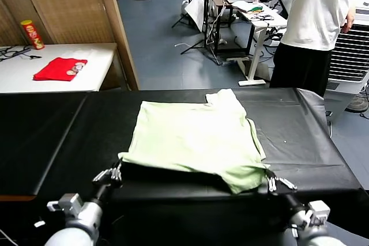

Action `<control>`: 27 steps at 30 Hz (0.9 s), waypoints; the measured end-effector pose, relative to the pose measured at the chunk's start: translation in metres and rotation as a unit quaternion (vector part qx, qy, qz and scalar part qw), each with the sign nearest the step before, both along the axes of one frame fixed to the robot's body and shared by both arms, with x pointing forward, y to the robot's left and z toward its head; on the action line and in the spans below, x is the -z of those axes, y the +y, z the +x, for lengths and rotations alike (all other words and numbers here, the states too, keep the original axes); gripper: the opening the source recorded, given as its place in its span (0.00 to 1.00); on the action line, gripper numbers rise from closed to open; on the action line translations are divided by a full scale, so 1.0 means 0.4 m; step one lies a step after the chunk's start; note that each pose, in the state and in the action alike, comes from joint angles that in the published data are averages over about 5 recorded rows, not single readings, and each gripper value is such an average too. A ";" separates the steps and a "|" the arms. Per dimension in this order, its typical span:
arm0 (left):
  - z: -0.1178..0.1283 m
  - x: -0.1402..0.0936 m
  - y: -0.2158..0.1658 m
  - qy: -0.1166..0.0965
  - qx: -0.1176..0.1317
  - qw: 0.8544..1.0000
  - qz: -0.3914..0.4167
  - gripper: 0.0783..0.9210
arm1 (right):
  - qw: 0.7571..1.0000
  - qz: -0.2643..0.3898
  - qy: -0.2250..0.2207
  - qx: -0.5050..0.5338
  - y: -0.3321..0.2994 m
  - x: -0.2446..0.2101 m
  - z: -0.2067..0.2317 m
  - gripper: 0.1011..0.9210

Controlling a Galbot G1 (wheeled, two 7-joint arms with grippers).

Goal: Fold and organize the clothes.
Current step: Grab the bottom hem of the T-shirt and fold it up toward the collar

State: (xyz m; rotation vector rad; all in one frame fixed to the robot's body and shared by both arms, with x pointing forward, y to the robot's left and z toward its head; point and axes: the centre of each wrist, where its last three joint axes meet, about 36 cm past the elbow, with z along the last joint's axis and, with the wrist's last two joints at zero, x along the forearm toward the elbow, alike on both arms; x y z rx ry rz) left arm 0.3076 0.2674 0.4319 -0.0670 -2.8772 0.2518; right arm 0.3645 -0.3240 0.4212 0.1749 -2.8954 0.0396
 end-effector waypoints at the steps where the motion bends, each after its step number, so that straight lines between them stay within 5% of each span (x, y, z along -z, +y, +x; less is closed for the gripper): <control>1: 0.009 0.005 0.000 -0.001 -0.001 1.000 0.003 0.06 | 1.000 -0.003 -0.001 -0.002 0.000 0.006 0.016 0.02; 10: 0.078 0.055 0.001 -0.012 -0.003 0.999 0.047 0.06 | 1.000 -0.007 0.006 -0.028 0.008 0.071 0.106 0.07; 16: 0.120 0.091 0.008 0.000 -0.002 0.998 0.063 0.06 | 0.999 -0.028 0.007 -0.039 -0.005 0.062 0.087 0.42; 21: 0.126 0.112 0.015 0.008 -0.003 0.997 0.073 0.40 | 0.998 -0.044 0.009 -0.044 -0.010 0.026 0.037 0.74; 27: 0.107 0.111 0.019 0.012 -0.003 0.997 0.075 0.77 | 0.997 -0.053 0.028 -0.048 -0.006 0.026 -0.030 0.85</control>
